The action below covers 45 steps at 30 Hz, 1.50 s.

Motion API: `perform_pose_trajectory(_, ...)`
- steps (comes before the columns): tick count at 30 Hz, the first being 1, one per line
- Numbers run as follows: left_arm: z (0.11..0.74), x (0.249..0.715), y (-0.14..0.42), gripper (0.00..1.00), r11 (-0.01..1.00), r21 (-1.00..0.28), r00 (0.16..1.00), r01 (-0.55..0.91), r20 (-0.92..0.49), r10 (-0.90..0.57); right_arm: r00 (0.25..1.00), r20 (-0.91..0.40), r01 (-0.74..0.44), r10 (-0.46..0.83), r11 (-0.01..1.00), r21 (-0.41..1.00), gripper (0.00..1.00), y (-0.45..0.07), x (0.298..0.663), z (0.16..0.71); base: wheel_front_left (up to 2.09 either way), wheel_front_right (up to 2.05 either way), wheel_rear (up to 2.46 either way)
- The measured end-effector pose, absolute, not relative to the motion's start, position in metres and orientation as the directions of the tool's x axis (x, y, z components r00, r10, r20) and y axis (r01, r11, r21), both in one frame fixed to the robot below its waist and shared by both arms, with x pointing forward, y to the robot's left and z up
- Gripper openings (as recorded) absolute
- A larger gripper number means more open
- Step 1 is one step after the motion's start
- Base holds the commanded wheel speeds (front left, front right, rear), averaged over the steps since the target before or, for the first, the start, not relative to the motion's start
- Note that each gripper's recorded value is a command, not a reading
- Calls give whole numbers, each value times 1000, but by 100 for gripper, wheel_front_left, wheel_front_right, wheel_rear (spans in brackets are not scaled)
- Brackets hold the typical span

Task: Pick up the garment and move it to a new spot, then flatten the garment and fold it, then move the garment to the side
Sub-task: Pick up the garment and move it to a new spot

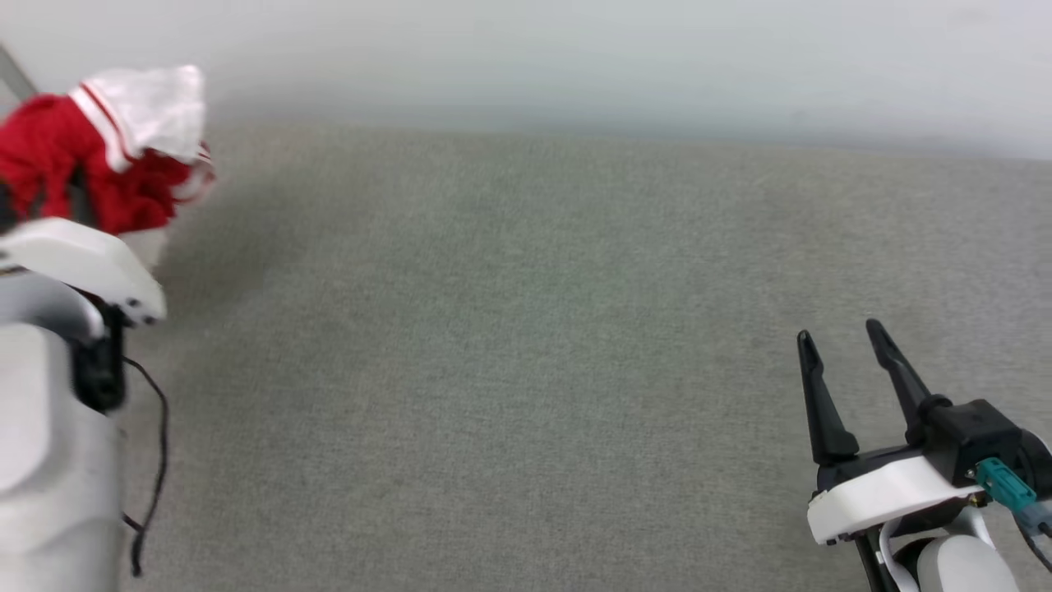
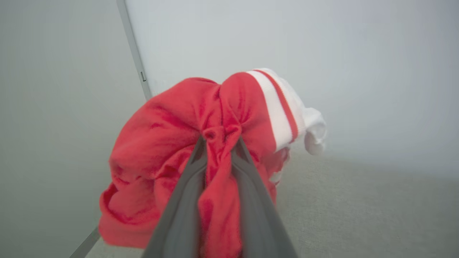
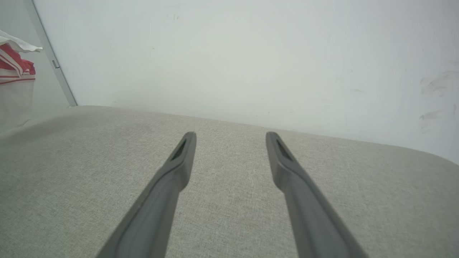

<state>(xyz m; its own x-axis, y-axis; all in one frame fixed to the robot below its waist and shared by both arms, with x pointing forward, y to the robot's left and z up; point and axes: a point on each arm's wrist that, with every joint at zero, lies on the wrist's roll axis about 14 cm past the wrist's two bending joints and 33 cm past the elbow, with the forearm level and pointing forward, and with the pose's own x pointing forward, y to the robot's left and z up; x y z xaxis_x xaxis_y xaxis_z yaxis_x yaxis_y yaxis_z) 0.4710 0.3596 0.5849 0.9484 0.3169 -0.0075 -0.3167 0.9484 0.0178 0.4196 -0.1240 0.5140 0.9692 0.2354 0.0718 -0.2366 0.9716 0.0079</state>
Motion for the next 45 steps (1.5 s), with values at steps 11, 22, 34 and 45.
perform_pose_trajectory(11, 558, 475, 223, 0, 995, -100, 998, -29, 52, 35, 985, 84, -153, 153, 988, 0, 100, -153, 387, 527, 0, 0, 0)
perform_pose_trajectory(22, 483, 450, 68, 0, 932, -218, 945, 289, -88, -314, 997, 70, -47, 45, 999, 27, 100, -187, 366, 522, 0, 0, 0)
perform_pose_trajectory(34, 405, 378, 28, 100, 898, -278, 859, 342, -296, -418, 999, 38, -31, 29, 999, 43, 100, -192, 364, 509, 0, 0, 0)
perform_pose_trajectory(45, 516, 391, 44, 100, 921, -195, 942, 336, 79, -327, 996, 64, -71, 69, 997, 42, 100, -179, 355, 520, 0, 0, 0)
